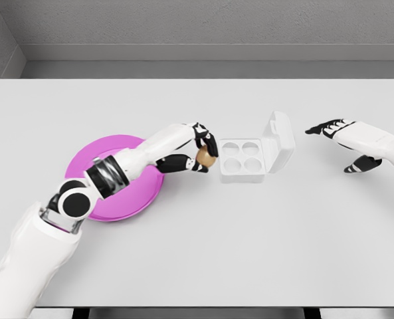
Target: Pack egg into the box and close the box lid
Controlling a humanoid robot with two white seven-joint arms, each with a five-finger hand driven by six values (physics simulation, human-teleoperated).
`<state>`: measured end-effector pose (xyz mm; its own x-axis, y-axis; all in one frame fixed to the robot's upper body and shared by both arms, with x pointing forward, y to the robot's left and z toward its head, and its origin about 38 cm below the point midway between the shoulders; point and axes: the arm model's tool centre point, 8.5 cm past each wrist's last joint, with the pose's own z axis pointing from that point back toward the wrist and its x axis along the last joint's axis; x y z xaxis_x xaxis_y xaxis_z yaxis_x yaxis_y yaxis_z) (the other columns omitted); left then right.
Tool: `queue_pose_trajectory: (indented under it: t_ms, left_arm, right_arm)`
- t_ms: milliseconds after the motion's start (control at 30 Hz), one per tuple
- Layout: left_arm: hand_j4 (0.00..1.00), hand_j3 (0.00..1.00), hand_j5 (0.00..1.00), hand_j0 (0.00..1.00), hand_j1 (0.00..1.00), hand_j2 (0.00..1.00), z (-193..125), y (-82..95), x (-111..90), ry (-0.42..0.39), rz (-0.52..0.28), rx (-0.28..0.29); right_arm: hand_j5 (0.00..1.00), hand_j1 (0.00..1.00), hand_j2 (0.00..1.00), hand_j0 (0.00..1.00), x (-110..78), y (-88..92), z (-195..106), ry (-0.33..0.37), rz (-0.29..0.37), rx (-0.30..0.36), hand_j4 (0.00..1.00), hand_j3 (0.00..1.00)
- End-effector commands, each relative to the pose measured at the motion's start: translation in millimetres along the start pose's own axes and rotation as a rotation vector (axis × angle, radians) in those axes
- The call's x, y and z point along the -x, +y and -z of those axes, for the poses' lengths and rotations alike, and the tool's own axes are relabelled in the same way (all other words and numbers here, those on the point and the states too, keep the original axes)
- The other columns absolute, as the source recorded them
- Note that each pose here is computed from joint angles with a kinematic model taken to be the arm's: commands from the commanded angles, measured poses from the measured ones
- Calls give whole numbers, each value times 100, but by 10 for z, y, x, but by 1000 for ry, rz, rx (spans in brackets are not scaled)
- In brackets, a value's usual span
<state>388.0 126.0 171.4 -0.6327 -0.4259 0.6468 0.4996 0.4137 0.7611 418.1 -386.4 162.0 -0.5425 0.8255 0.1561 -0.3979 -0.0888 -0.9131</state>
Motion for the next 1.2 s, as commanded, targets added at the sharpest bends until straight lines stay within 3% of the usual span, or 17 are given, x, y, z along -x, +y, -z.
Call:
queue_pose_trajectory:
  t_ms: [0, 433, 500, 600, 667, 700, 733, 767, 800, 867, 900, 1000, 1067, 1100, 1167]
  left_arm:
    - [37, 37, 37, 37, 37, 37, 56, -39, -45, -12, -5, -1]
    - [37, 37, 37, 37, 37, 37, 457, -125, -112, -28, 4, 17]
    - [41, 41, 41, 41, 41, 41, 499, -156, -125, -25, 15, 19]
    - [50, 50, 50, 50, 50, 50, 497, -149, -127, -26, 15, 17]
    - [83, 83, 83, 83, 83, 83, 488, -112, -143, -28, 19, 6]
    - [94, 94, 94, 94, 94, 94, 472, -78, -158, -31, 22, -4]
    - [100, 100, 100, 100, 100, 100, 471, -40, -202, -42, 28, -13]
    - [100, 100, 100, 100, 100, 100, 435, 35, -257, -57, 44, -32]
    - [100, 100, 100, 100, 100, 100, 296, 218, -304, -67, 72, -82]
    - [100, 100, 100, 100, 100, 100, -66, 438, -307, -59, 123, -122]
    - [100, 100, 100, 100, 100, 100, -231, 558, -238, -73, 87, -143]
    - [100, 100, 100, 100, 100, 100, -879, 1104, -179, -167, 167, -186]
    - [100, 100, 100, 100, 100, 100, -1323, 1174, -141, -210, 197, -201]
    - [100, 100, 100, 100, 100, 100, -1538, 1115, -91, -206, 198, -227]
    - [100, 100, 100, 100, 100, 100, -1815, 1127, 8, -133, 197, -262]
  right_arm:
    - [100, 100, 100, 100, 3, -7, -5, 1, 4, 3, 100, 100]
    - [100, 100, 100, 100, -1, -9, -4, -1, 3, 3, 100, 100]
    - [100, 100, 100, 100, -1, -9, -4, -1, 3, 3, 100, 100]
    - [100, 100, 100, 100, -1, -9, -4, -1, 3, 3, 100, 100]
    - [100, 100, 100, 100, -2, -2, -4, -1, 4, 2, 100, 100]
    - [100, 100, 100, 100, 2, 1, -5, 1, 5, 2, 100, 100]
    - [100, 100, 100, 100, 2, 1, -5, 1, 4, 2, 100, 100]
    - [100, 100, 100, 100, -2, -2, -4, -1, 4, 2, 100, 100]
    - [100, 100, 100, 100, -2, -2, -4, -1, 4, 2, 100, 100]
    - [100, 100, 100, 100, 3, -14, -4, 1, 3, 4, 100, 100]
    - [100, 100, 100, 100, 0, -20, 1, 0, 3, 6, 100, 100]
    - [100, 100, 100, 100, 11, 6, -8, 3, 6, 1, 100, 100]
    - [100, 100, 100, 100, 11, 6, -8, 3, 6, 1, 100, 100]
    - [100, 100, 100, 100, 18, 15, -9, 5, 7, -2, 100, 100]
    - [100, 100, 100, 100, 20, 3, -10, 6, 6, 1, 100, 100]
